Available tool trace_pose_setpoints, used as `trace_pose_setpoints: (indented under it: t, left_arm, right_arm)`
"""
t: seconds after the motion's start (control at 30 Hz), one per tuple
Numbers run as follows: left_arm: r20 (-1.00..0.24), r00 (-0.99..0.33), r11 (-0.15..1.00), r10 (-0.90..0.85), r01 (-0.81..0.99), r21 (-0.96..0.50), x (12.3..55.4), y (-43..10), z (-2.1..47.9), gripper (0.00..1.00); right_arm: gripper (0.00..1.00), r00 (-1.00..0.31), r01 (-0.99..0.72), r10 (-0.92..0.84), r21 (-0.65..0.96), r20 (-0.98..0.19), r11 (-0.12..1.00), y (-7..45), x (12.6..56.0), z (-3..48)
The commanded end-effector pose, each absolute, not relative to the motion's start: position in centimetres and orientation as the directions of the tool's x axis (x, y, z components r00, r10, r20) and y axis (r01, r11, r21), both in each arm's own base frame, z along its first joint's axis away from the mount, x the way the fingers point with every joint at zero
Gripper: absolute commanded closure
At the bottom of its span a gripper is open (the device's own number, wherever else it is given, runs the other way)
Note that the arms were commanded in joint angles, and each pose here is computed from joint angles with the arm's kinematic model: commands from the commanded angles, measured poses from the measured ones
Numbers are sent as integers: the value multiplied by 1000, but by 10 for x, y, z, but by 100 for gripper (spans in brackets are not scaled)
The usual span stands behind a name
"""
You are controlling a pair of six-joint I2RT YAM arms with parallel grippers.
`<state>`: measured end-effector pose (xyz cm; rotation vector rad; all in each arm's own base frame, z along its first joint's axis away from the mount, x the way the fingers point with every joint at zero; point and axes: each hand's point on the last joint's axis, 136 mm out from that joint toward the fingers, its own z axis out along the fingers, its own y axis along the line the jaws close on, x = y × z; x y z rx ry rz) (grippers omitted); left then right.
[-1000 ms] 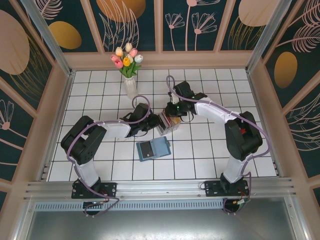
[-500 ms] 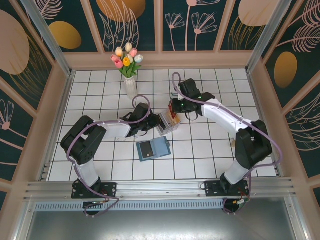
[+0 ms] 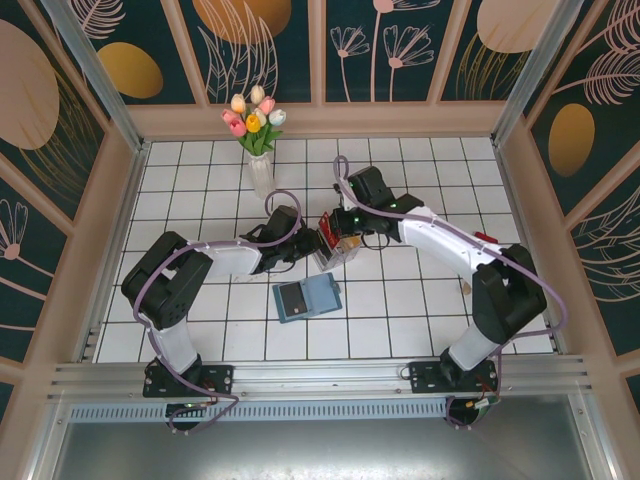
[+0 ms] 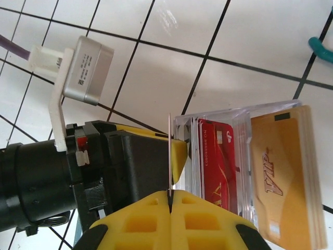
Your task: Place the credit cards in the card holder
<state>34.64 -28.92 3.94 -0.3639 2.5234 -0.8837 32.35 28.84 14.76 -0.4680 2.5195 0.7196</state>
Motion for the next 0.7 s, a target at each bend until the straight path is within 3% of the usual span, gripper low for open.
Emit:
trace_pose_setpoints:
  t: [0.0,0.17,0.43,0.67]
  left_arm:
    - [-276,-892,815,-358,-155,-558,328,-269,14,68]
    - [-278,-891,814,-359,-153,-560,328,-269,16,68]
    - [-275,-893,820,-357,-159,-549,326,-267,13,68]
    - [-322,-874,801,-363,-117,-587,332,-270,42,63]
  right_arm:
    - [99,-822,-447,-210,370,-529,815,287,325,132]
    - [99,-823,-400,-211,273,-527,875,268,333,112]
    - [99,-804,-357,-163,245,-572,901,246,341,131]
    - [99,-792,-385,-106,357,-601,851,250,332,165]
